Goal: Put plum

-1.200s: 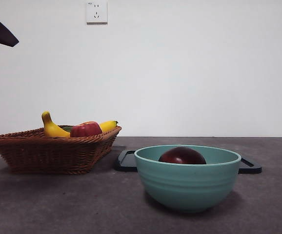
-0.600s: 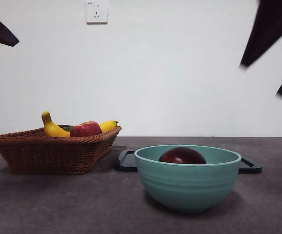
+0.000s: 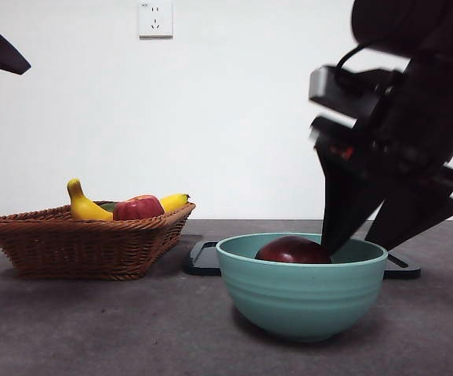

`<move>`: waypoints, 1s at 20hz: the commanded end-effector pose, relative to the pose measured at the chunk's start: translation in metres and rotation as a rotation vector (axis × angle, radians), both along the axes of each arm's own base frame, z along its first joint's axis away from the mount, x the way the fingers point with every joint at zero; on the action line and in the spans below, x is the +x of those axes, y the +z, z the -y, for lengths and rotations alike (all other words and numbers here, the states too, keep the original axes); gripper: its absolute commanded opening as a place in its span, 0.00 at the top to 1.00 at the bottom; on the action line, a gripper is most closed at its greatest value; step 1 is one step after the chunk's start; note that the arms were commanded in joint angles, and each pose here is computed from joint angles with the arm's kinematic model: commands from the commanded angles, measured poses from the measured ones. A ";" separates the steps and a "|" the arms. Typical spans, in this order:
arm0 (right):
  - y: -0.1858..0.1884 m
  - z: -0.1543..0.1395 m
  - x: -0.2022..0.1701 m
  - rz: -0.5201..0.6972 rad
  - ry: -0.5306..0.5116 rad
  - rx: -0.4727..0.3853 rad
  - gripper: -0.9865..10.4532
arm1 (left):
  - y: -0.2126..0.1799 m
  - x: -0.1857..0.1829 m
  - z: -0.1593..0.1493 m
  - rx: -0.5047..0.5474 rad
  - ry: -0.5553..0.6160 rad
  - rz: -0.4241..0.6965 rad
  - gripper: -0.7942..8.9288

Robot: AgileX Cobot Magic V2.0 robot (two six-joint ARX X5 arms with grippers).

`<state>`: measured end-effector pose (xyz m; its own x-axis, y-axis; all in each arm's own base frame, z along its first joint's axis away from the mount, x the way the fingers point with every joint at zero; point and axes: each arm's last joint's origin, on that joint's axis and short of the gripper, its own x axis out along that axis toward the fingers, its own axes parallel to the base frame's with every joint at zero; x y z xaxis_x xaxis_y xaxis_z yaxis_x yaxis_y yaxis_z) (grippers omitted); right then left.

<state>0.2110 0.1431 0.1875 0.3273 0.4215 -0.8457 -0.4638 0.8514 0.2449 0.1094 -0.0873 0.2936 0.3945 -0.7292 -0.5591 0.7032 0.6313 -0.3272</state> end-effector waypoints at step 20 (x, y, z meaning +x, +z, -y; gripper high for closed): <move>0.057 0.014 0.085 0.197 -0.214 0.073 0.91 | 0.003 0.000 0.002 -0.012 -0.010 0.009 0.50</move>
<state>0.2937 0.1249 0.2447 0.5724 0.3740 -0.7297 -0.3043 0.9233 0.2345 0.1094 -0.0873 0.2935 0.3943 -0.7291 -0.5594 0.7031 0.6313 -0.3272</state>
